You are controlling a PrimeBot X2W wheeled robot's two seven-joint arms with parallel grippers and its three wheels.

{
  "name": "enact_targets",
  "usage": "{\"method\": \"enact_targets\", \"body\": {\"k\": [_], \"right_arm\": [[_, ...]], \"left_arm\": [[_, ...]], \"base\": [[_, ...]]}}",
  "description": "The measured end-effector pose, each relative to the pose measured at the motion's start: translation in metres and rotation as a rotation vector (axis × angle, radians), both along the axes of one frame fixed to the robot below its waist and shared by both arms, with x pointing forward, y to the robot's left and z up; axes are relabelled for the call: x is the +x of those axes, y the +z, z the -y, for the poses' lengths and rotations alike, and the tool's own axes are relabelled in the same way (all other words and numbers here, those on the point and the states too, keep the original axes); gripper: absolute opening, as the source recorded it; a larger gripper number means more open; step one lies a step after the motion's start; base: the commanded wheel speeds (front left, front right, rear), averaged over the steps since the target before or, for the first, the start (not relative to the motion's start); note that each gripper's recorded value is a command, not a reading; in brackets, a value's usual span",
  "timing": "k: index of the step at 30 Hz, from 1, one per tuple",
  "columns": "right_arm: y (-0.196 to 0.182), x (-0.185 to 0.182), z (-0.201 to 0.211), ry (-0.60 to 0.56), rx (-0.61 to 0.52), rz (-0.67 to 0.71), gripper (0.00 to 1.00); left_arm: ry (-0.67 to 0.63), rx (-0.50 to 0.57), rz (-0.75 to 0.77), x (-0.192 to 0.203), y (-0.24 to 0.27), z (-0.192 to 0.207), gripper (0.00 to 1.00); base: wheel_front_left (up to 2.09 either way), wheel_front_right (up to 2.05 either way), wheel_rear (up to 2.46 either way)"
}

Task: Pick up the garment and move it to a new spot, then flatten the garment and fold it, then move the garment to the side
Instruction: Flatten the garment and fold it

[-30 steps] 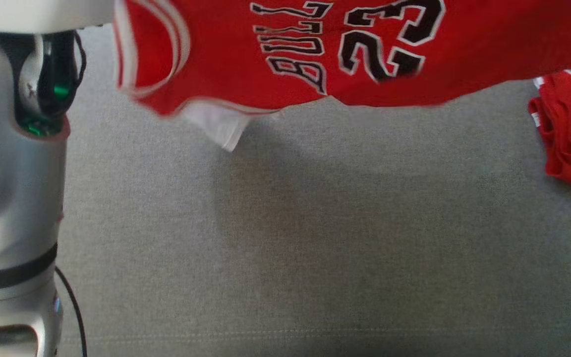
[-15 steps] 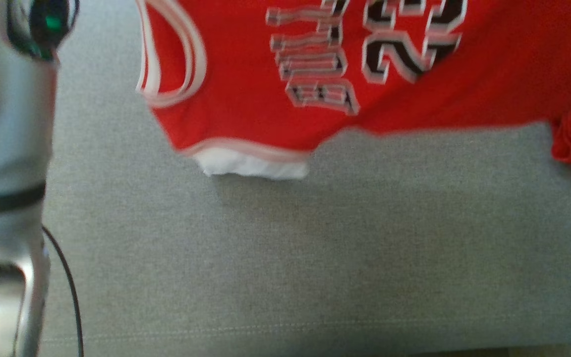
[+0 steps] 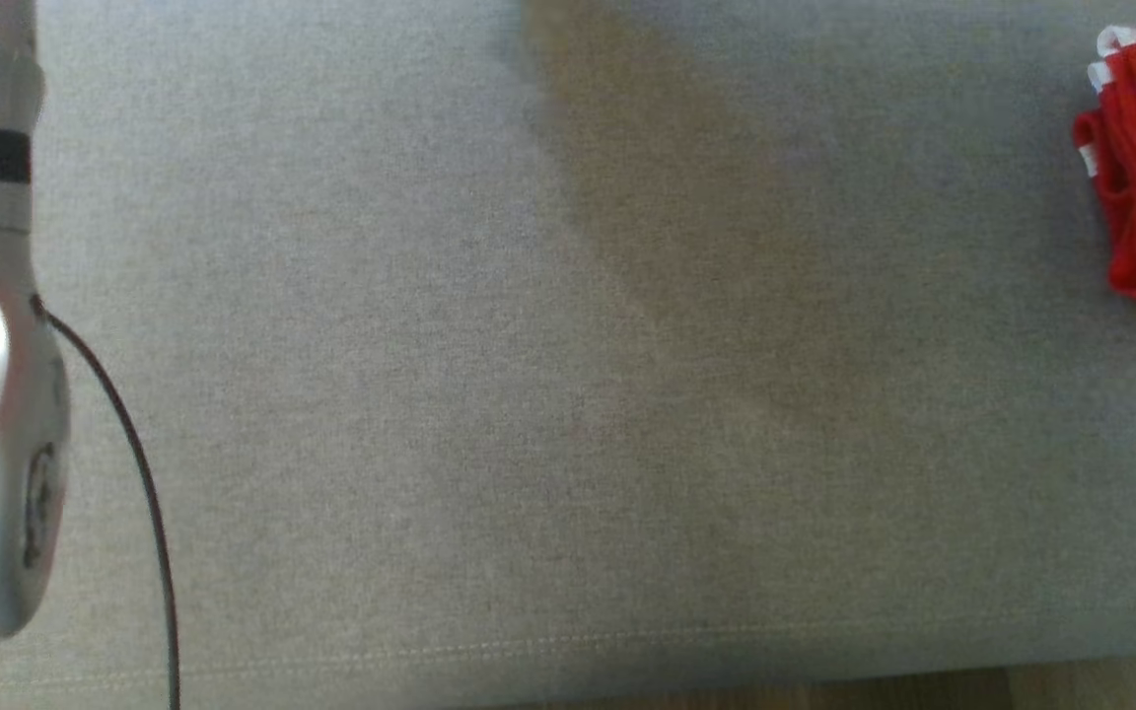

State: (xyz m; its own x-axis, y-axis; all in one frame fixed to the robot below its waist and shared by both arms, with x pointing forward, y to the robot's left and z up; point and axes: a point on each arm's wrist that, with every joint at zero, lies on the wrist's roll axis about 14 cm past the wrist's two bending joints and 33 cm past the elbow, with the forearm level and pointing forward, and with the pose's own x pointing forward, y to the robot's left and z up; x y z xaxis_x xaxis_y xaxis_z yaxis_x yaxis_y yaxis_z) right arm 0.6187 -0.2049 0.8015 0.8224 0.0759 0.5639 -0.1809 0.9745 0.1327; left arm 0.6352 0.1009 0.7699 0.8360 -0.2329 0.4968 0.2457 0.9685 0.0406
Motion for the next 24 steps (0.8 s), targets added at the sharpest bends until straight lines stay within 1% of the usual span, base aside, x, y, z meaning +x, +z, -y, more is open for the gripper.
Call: {"method": "enact_targets", "body": {"k": [2, 5, 7, 8, 11, 14, 17, 19, 21, 22, 23, 24], "right_arm": [[-0.050, 0.020, -0.007, 0.004, -0.020, -0.176, 0.00], [-0.131, 0.036, -0.024, 0.020, -0.088, -0.419, 0.00], [-0.176, 0.037, -0.034, 0.033, -0.120, -0.532, 0.00], [-0.197, 0.037, -0.038, 0.039, -0.148, -0.587, 0.00], [-0.247, 0.032, -0.043, 0.049, -0.172, -0.710, 0.00], [-0.287, 0.023, -0.046, 0.060, -0.176, -0.804, 0.00], [-0.316, 0.012, -0.048, 0.071, -0.161, -0.866, 0.00], [-0.327, 0.007, -0.049, 0.079, -0.138, -0.889, 0.00], [-0.331, 0.004, -0.051, 0.087, -0.159, -0.894, 0.00], [-0.333, 0.000, -0.054, 0.097, -0.149, -0.893, 0.00], [-0.333, -0.004, -0.057, 0.111, -0.110, -0.890, 0.00], [-0.337, -0.010, -0.060, 0.124, -0.111, -0.902, 0.00]], "left_arm": [[0.005, -0.021, -0.082, 0.010, -0.026, -0.001, 0.00], [0.006, -0.043, -0.267, 0.022, -0.091, 0.002, 0.00], [0.006, -0.054, -0.403, 0.022, -0.144, 0.003, 0.00], [0.011, -0.042, -0.470, 0.020, -0.171, 0.003, 0.00], [0.022, -0.055, -0.633, 0.009, -0.236, 0.000, 0.00], [0.024, -0.076, -0.738, -0.002, -0.277, -0.001, 0.00], [0.024, -0.087, -0.792, -0.011, -0.299, 0.000, 0.00], [0.023, -0.089, -0.812, -0.015, -0.307, 0.000, 0.00], [0.017, -0.085, -0.814, -0.017, -0.310, 0.001, 0.00], [0.015, -0.092, -0.817, -0.020, -0.312, 0.001, 0.00], [0.011, -0.090, -0.820, -0.025, -0.315, 0.001, 0.00], [0.012, -0.095, -0.831, -0.030, -0.319, 0.000, 0.00]], "base": [[0.00, 0.00, 0.00], [0.00, 0.00, 0.00], [0.00, 0.00, 0.00], [0.00, 0.00, 0.00], [0.00, 0.00, 0.00], [0.00, 0.00, 0.00], [0.00, 0.00, 0.00], [0.00, 0.00, 0.00], [0.00, 0.00, 0.00], [0.00, 0.00, 0.00], [0.00, 0.00, 0.00], [0.00, 0.00, 0.00]]}}
